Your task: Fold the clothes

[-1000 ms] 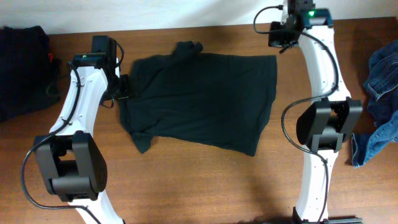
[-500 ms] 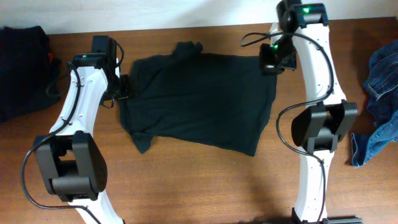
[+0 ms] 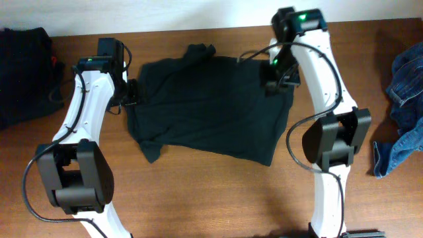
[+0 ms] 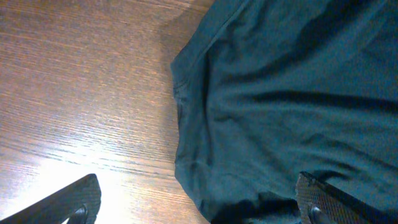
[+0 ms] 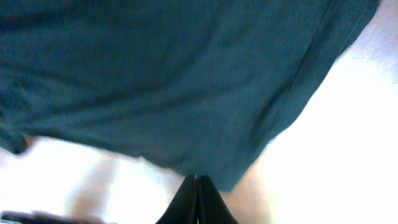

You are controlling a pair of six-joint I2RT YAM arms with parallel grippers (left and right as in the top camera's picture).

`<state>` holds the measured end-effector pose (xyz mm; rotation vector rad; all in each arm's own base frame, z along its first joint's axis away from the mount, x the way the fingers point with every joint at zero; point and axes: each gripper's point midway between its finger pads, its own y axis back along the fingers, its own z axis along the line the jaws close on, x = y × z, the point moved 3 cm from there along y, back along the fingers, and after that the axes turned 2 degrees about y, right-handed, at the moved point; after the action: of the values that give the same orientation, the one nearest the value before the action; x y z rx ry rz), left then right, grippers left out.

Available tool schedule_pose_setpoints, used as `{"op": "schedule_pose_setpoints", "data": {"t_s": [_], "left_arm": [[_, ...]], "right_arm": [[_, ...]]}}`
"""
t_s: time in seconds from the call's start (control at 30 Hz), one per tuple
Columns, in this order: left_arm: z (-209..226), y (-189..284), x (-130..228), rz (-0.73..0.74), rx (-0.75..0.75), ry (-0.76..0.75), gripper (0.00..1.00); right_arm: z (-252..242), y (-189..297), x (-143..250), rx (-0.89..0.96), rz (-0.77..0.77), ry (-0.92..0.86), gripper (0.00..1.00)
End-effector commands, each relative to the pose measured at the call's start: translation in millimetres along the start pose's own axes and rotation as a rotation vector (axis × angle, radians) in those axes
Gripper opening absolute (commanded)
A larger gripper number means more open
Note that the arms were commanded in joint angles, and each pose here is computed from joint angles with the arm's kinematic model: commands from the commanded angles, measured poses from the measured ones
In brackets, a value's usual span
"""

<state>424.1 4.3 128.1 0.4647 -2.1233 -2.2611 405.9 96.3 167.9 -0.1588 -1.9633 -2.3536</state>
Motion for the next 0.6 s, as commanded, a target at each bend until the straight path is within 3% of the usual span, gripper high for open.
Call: {"op": "schedule_pose_setpoints", "data": {"t_s": [0.0, 0.3, 0.57], "left_arm": [[3.1, 6.4, -0.3, -0.016, -0.008, -0.001, 0.99], [3.1, 6.4, -0.3, -0.016, -0.008, -0.001, 1.00], [3.1, 6.4, -0.3, -0.016, -0.008, -0.001, 0.99]], "right_arm": [[0.6, 14.3, 35.6, 0.107, 0.001, 0.004, 0.04], [-12.3, -26.8, 82.9, 0.132, -0.022, -0.079, 0.04], [-0.1, -86.7, 87.2, -0.015, -0.111, -0.008, 0.04]]}}
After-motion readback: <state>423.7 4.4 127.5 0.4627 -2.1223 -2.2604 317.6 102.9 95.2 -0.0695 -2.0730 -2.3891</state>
